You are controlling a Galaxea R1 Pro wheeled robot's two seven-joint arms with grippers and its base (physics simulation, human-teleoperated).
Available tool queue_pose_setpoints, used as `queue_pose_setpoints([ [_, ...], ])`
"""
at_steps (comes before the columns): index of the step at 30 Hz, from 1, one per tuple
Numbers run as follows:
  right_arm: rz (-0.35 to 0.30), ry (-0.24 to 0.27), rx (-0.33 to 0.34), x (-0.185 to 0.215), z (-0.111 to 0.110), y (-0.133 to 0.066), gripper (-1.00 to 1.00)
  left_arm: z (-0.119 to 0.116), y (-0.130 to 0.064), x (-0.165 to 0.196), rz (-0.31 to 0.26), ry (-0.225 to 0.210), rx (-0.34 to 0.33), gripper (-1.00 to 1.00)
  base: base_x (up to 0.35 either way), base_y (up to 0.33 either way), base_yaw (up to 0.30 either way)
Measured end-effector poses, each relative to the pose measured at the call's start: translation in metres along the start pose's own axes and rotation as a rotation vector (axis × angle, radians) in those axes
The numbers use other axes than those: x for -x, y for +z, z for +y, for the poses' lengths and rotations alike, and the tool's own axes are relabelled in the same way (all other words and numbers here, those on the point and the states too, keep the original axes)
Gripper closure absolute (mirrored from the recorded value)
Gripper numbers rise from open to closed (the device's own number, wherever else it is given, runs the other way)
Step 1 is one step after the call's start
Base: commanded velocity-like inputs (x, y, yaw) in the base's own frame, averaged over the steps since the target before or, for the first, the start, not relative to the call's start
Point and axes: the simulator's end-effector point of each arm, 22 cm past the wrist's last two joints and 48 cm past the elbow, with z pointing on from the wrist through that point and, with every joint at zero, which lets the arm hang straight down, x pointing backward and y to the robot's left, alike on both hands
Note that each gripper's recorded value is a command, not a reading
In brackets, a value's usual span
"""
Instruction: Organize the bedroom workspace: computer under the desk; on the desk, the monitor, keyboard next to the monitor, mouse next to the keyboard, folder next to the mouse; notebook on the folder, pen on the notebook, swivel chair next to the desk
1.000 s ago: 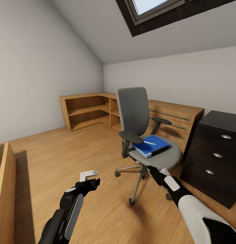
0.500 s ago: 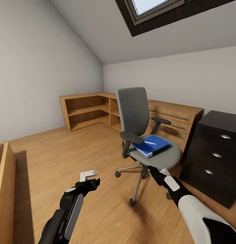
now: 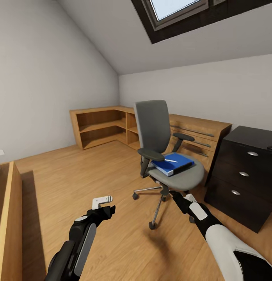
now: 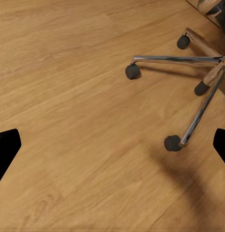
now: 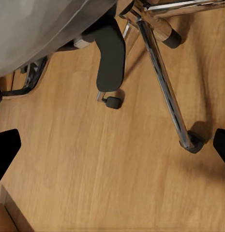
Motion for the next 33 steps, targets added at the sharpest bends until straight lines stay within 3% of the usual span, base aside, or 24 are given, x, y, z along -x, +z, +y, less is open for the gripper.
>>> queue_pose_setpoints([
  [6, -0.001, 0.001, 0.0, 0.0008, 0.0, -0.0004, -1.0, -0.0002, -0.0001, 0.0, 0.0, 0.0, 0.0, -1.0, -0.005, 0.0, -0.078],
  [25, -0.009, 0.0, 0.011, 0.0048, 0.0065, -0.0047, -1.0, -0.0016, -0.0044, 0.0057, -0.013, 0.001, -0.003, -1.0, 0.002, 0.0, -0.223],
  [33, -0.011, -0.001, 0.014, 0.0057, 0.0088, -0.0062, -1.0, -0.0018, -0.0058, 0.0073, -0.017, 0.001, -0.003, -1.0, 0.203, -0.039, -0.106],
])
